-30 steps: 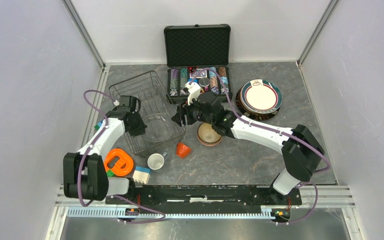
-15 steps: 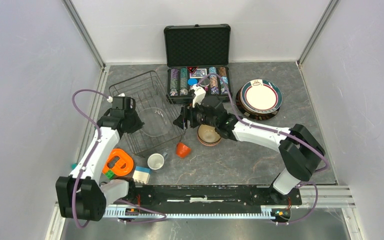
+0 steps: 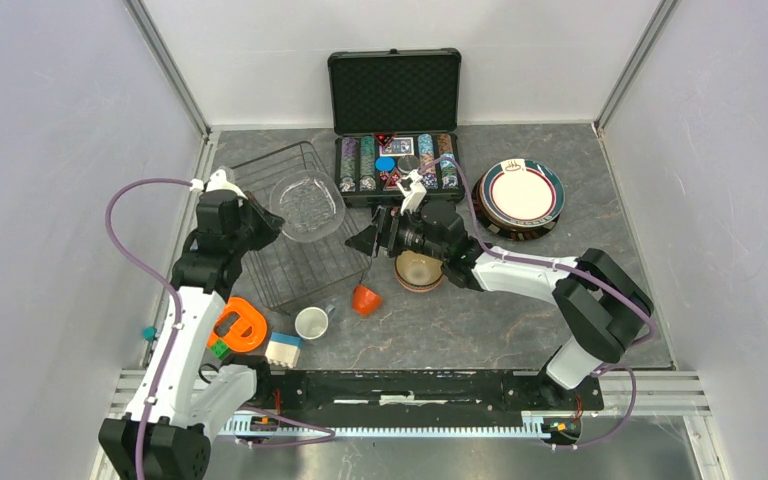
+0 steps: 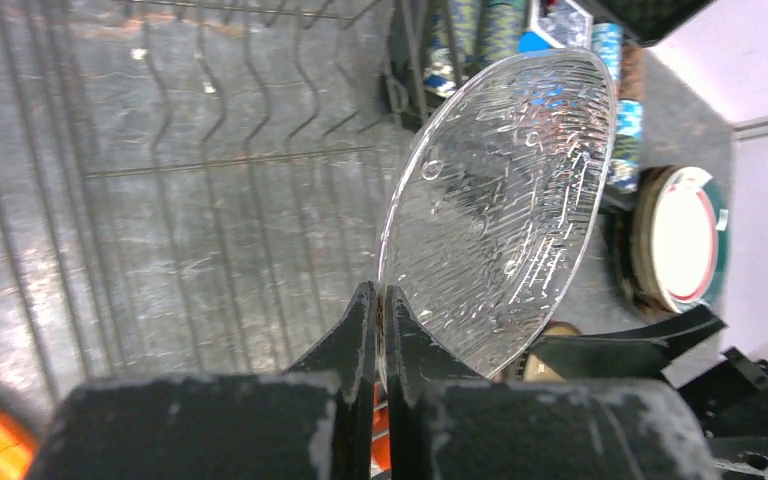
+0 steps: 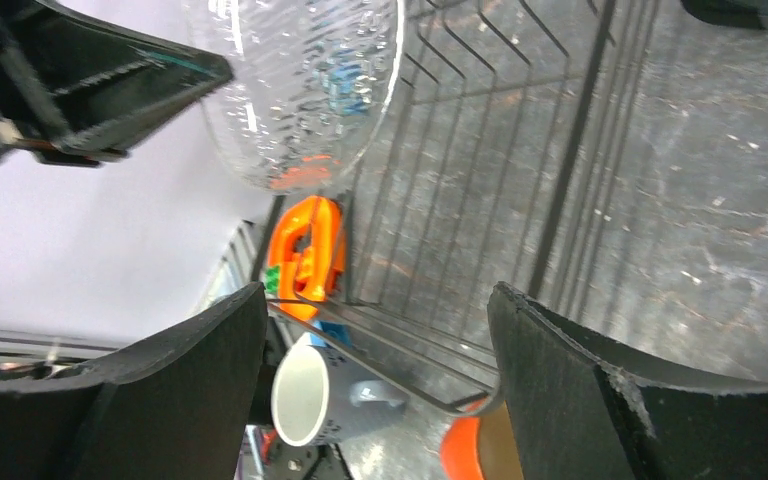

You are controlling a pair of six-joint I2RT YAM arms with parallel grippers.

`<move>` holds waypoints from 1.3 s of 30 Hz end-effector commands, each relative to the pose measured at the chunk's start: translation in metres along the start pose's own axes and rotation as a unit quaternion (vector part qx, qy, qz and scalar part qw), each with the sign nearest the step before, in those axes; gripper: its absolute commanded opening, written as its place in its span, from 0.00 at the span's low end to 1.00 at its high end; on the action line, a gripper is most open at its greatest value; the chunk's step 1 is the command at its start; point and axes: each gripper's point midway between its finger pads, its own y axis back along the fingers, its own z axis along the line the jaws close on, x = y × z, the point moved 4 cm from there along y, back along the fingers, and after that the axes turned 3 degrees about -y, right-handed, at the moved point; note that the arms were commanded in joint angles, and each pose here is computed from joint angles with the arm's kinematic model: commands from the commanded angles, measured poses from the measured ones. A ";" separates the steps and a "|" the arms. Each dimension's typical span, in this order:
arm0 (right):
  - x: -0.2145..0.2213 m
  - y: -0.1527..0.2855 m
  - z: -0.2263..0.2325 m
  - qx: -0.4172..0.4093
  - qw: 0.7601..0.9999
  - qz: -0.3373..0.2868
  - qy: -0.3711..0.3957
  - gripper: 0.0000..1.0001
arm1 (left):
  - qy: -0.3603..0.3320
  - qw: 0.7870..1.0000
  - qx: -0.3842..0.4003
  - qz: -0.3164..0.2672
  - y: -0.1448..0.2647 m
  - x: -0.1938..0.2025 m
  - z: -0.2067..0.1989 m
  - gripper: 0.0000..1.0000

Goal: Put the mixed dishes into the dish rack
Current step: Pick up the plate at the center of the board.

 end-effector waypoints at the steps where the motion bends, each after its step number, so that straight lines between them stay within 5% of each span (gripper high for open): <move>1: -0.032 0.003 0.046 -0.106 0.992 -0.063 -0.040 0.85 | 0.049 0.994 0.097 -0.018 -0.002 -0.008 -0.030 0.02; 19: -0.050 -0.016 0.046 -0.108 0.985 -0.101 -0.083 0.65 | 0.082 0.973 0.214 0.005 -0.001 0.000 -0.060 0.02; 23: -0.060 -0.017 0.050 -0.114 0.983 -0.127 -0.068 0.44 | 0.087 0.970 0.225 0.014 -0.001 0.004 -0.061 0.02; 29: -0.074 -0.016 0.050 -0.098 0.982 -0.160 -0.037 0.39 | 0.091 0.968 0.233 0.019 -0.002 0.006 -0.063 0.02; 37: -0.085 -0.014 0.050 -0.073 0.981 -0.178 0.005 0.00 | 0.099 0.966 0.238 0.031 -0.006 0.011 -0.063 0.03; 39: -0.086 -0.012 0.044 -0.043 0.983 -0.179 0.024 0.00 | 0.091 0.966 0.239 0.040 -0.007 0.013 -0.063 0.32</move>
